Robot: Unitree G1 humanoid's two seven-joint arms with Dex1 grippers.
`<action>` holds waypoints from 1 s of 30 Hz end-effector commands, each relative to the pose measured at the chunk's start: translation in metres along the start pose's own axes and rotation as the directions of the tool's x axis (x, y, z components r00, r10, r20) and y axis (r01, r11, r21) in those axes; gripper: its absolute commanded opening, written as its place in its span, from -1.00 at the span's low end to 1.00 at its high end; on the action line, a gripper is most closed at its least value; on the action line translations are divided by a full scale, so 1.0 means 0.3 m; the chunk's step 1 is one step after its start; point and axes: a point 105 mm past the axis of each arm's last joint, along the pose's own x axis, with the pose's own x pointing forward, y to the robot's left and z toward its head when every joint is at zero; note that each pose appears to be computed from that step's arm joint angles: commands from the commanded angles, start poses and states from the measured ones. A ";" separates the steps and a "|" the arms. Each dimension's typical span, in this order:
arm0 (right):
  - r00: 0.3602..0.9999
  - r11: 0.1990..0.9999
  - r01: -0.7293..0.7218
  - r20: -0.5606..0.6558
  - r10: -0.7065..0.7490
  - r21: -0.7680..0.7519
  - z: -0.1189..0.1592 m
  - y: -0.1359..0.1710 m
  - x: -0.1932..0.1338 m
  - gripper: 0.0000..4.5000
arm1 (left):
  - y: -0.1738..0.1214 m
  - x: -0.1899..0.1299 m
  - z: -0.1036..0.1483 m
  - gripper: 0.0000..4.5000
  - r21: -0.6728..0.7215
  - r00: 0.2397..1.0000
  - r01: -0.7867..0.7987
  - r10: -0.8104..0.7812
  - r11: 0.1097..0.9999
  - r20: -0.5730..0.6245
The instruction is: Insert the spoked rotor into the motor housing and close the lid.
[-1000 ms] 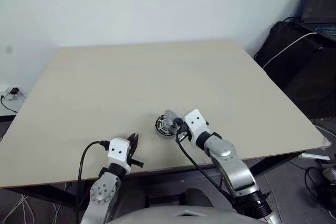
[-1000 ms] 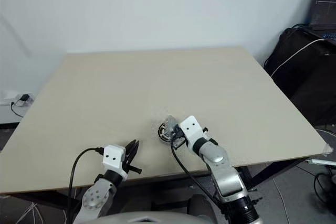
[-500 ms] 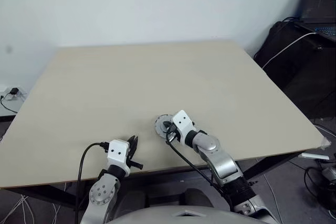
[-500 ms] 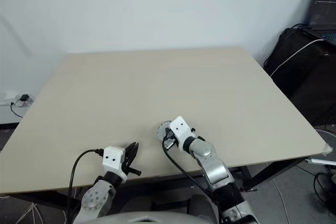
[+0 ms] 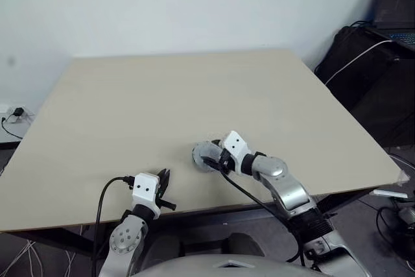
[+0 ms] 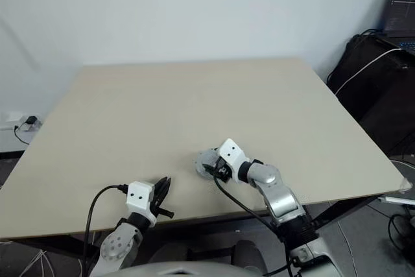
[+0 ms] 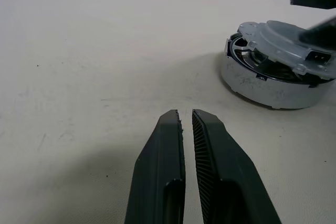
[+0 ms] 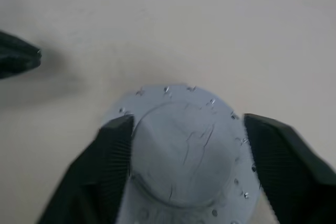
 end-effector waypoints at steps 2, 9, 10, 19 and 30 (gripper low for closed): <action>0.999 1.000 -0.022 0.037 0.023 -0.019 0.038 -0.019 -0.003 0.99 | -0.003 0.008 0.043 -0.81 0.002 0.999 0.005 -0.005 1.000 0.053; 0.999 0.999 -0.045 0.012 0.045 0.011 0.023 -0.021 0.013 0.99 | -0.005 0.006 0.031 -0.81 -0.005 0.999 0.008 -0.008 1.000 0.047; 0.998 0.998 -0.055 0.008 0.055 0.023 0.022 -0.020 0.017 0.99 | -0.004 0.006 0.030 -0.81 -0.005 0.999 0.008 -0.008 1.000 0.046; 0.996 0.988 -0.065 -0.050 0.072 0.137 0.002 -0.031 0.040 0.99 | -0.009 0.001 0.038 -0.81 -0.012 0.999 0.003 -0.002 1.000 0.051; 0.999 0.987 -0.047 -0.006 0.049 0.157 0.035 -0.046 0.034 0.46 | -0.014 -0.003 0.048 -0.81 -0.021 0.998 -0.011 0.012 1.000 0.056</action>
